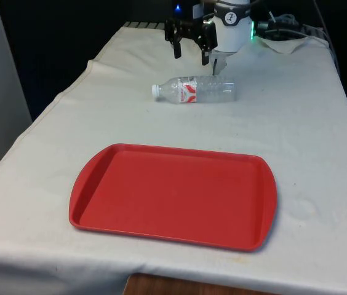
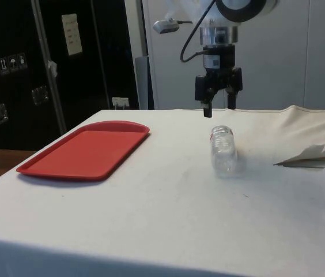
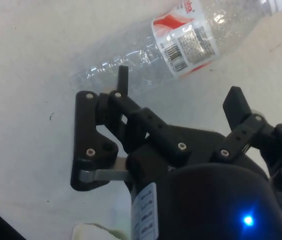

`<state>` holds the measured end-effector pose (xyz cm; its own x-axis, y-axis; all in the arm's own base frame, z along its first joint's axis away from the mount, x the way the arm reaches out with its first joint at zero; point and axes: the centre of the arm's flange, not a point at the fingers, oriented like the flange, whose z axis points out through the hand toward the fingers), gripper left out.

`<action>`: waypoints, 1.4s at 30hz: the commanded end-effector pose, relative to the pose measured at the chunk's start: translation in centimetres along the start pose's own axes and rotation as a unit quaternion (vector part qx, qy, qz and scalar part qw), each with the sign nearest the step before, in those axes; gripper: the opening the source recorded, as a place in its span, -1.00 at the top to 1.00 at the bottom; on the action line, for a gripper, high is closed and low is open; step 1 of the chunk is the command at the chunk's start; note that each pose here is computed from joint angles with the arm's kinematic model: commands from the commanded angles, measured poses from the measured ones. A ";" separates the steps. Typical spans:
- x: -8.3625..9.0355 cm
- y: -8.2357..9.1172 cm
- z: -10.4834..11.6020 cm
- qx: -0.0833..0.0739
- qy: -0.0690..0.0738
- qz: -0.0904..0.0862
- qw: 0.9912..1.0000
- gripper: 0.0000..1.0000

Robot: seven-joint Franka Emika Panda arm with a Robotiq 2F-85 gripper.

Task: Place the bottle upright on the tray.

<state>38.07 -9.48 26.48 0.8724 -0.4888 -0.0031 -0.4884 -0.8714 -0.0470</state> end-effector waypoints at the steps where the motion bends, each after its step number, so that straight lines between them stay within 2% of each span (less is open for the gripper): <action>1: 0.0 0.0 0.1 0.002 -0.001 0.009 1.000 -1.00; 7: 0.1 0.2 0.2 0.002 -0.002 0.030 1.000 -1.00; 8: 0.0 0.2 0.1 0.000 -0.001 0.024 1.000 -1.00; 9: 0.1 0.2 0.2 0.002 -0.001 0.032 0.999 -1.00; 16: 0.1 0.4 0.2 0.002 -0.002 0.055 0.998 -1.00; 17: 0.1 0.4 0.1 0.000 -0.002 0.050 0.999 -1.00; 18: 0.1 0.4 0.2 0.002 -0.002 0.057 0.998 -1.00; 21: 0.1 0.5 0.3 0.001 -0.002 0.065 0.998 -1.00; 25: 0.2 0.6 0.3 0.001 -0.003 0.080 0.997 -1.00; 26: 0.1 0.5 0.2 -0.001 -0.003 0.076 0.997 -1.00; 27: 0.2 0.6 0.3 0.001 -0.003 0.083 0.997 -1.00; 32: 0.2 0.7 0.4 0.001 -0.004 0.101 0.995 -1.00; 33: 0.1 0.6 0.3 -0.002 -0.004 0.094 0.996 -1.00; 34: 0.2 0.7 0.4 0.000 -0.004 0.104 0.995 -1.00; 35: 0.2 0.7 0.5 0.000 -0.004 0.109 0.994 -1.00; 40: 0.2 0.8 0.5 -0.001 -0.005 0.124 0.992 -1.00; 41: 0.1 0.8 0.5 -0.003 -0.005 0.117 0.993 -1.00; 42: 0.2 0.8 0.6 -0.001 -0.005 0.127 0.992 -1.00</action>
<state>37.77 -10.22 25.92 0.7299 -0.6831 -0.0251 -0.6835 -0.7290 -0.0371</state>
